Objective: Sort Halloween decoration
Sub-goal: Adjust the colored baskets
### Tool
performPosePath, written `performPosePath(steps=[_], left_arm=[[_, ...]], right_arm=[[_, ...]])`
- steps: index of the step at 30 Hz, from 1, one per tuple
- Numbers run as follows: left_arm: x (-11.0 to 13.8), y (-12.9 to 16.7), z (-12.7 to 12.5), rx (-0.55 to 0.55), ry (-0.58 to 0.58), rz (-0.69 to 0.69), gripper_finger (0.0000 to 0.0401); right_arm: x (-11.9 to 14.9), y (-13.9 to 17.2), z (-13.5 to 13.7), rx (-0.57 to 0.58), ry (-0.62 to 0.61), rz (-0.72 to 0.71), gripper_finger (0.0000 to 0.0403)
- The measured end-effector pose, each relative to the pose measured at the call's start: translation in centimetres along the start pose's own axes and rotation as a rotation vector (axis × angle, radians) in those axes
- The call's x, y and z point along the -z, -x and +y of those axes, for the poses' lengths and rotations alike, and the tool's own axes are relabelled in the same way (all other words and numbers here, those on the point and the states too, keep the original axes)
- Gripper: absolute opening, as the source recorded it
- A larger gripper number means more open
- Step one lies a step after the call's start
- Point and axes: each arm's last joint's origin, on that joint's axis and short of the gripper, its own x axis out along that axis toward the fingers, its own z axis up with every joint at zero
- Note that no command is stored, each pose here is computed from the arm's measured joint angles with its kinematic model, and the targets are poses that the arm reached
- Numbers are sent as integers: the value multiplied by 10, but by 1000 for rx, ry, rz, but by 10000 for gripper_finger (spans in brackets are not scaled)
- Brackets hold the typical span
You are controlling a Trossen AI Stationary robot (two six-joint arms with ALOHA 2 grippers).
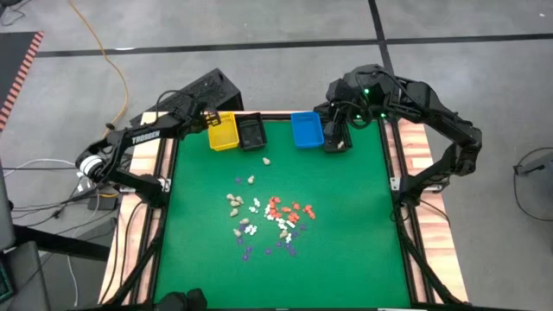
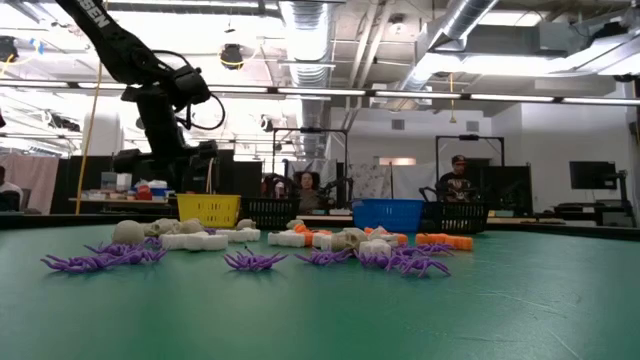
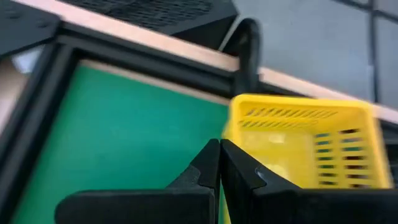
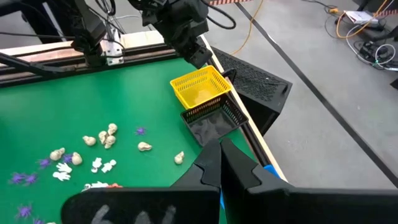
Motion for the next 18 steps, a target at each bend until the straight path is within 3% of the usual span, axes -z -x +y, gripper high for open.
performPosePath(steps=[10, 18], left_arm=[[10, -20, -1, 19, -1, 99, 0], [5, -7, -7, 44, -30, 23, 0]], right_arm=[[0, 0, 0, 0, 19, -2, 21], [0, 0, 0, -2, 27, -2, 21]])
